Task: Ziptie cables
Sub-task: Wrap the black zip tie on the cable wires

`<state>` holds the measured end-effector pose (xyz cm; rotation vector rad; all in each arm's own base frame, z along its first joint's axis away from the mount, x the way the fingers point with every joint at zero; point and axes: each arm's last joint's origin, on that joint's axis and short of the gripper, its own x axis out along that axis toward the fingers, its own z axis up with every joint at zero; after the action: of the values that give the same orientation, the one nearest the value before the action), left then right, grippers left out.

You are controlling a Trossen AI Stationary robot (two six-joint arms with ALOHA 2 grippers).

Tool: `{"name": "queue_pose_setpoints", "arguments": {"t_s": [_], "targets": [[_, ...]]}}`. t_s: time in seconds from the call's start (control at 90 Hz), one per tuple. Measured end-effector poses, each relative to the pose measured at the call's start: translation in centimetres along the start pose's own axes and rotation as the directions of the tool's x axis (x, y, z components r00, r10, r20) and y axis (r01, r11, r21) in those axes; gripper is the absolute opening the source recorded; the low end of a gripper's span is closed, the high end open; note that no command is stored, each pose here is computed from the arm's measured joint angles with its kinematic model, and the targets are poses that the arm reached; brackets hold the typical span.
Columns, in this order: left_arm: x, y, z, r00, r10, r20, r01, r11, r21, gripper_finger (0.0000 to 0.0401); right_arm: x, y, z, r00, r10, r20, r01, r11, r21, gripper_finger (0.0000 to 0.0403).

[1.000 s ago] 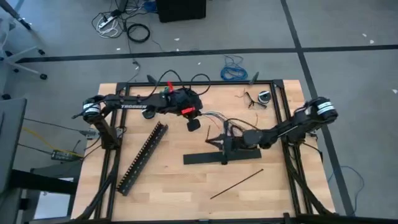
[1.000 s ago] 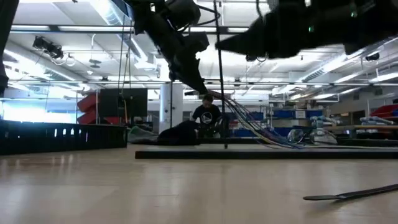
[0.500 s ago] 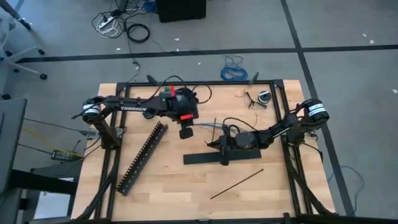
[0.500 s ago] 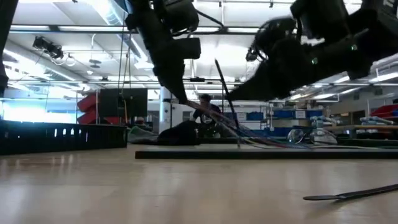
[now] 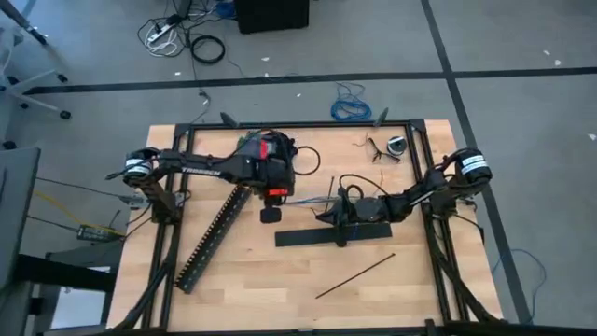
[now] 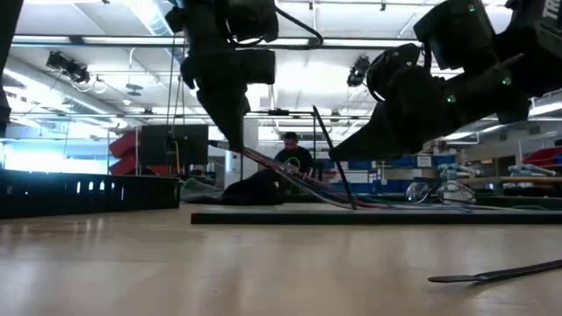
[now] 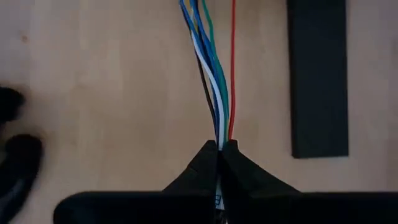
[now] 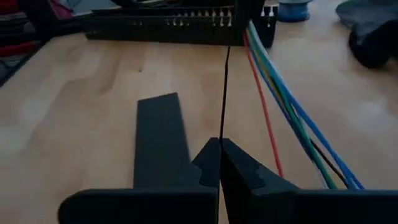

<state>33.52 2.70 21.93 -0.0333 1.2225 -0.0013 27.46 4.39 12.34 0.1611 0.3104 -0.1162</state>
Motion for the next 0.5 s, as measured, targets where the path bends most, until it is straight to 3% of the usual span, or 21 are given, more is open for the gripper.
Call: {"name": "queue_pose_setpoints", "arguments": {"t_s": [0.211, 0.5], "targets": [[1.3, -0.1, -0.7, 0.994, -0.024, -0.103, 0.031, 0.997, 0.067, 0.0000, -0.1, 0.4, -0.3, 0.999, 0.034, -0.031, -0.032, 0.999, 0.041, 0.0000], [2.0, -0.1, -0.8, 0.991, -0.040, -0.131, 0.059, 0.988, 0.142, 0.0000, -0.3, 0.6, -1.7, 0.985, 0.046, -0.169, -0.039, 0.998, 0.040, 0.0000]]}}
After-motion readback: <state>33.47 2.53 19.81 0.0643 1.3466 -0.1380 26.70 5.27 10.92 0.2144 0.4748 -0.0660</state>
